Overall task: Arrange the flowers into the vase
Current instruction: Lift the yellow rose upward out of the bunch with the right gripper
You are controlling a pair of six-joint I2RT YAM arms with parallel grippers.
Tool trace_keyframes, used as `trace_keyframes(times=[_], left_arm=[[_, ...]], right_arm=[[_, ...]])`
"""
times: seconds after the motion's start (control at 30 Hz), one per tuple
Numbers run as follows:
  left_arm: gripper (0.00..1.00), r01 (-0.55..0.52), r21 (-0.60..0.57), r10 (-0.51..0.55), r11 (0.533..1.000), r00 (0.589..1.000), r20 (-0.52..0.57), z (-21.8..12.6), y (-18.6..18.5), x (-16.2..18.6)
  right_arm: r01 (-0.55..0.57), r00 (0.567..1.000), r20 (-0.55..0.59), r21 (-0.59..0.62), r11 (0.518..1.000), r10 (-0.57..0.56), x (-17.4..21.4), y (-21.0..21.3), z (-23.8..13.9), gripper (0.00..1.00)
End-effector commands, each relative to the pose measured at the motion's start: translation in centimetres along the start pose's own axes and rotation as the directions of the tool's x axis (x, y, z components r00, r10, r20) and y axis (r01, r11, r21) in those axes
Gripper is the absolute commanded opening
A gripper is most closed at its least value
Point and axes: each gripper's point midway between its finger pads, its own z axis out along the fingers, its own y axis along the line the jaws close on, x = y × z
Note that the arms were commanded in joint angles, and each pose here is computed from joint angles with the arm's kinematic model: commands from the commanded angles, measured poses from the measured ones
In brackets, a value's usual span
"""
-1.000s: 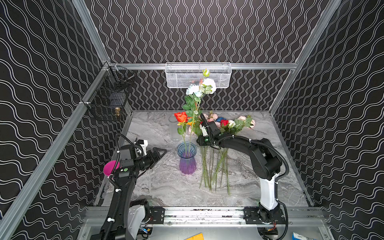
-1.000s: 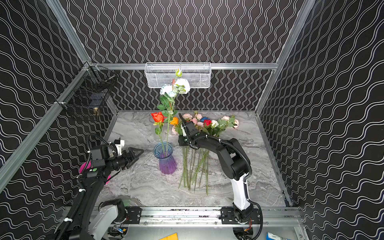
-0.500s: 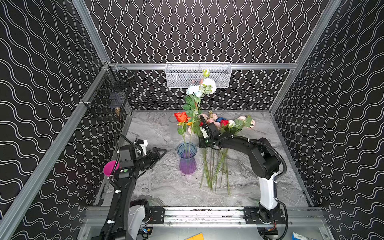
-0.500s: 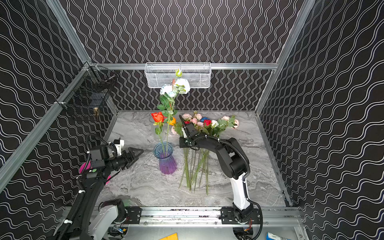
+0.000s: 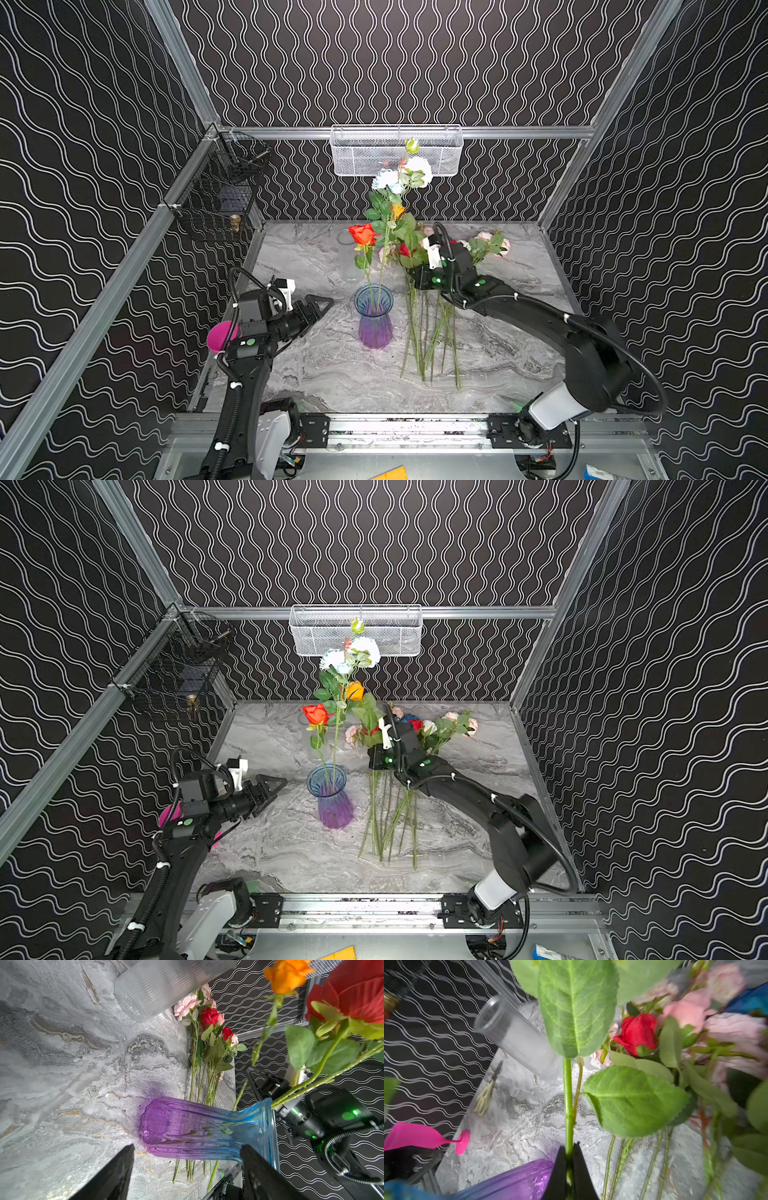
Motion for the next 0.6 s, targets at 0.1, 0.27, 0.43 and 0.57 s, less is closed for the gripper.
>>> trace_keyframes(times=[0.1, 0.27, 0.43, 0.57], left_arm=[[0.86, -0.034, 0.105, 0.034, 0.994, 0.999, -0.002, -0.1, -1.9, 0.0], [0.89, -0.056, 0.268, 0.054, 0.962, 0.998, 0.018, -0.4, -4.4, -0.3], [0.89, -0.041, 0.235, 0.036, 0.971, 0.999, 0.023, -0.5, -3.6, -0.2], [0.90, -0.034, 0.174, 0.030, 0.984, 0.999, 0.024, -0.3, -2.5, -0.4]], right_arm=[[-0.090, 0.961, 0.270, 0.130, 0.987, 0.052, -3.1, -3.0, -6.1, 0.00], [-0.039, 0.868, 0.497, 0.038, 0.999, 0.015, -6.1, -1.0, -12.9, 0.00], [0.113, 0.734, 0.679, -0.123, 0.986, 0.001, -9.6, 3.9, -19.6, 0.00], [0.277, 0.621, 0.784, -0.205, 0.939, -0.012, -12.0, 9.5, -23.7, 0.00]])
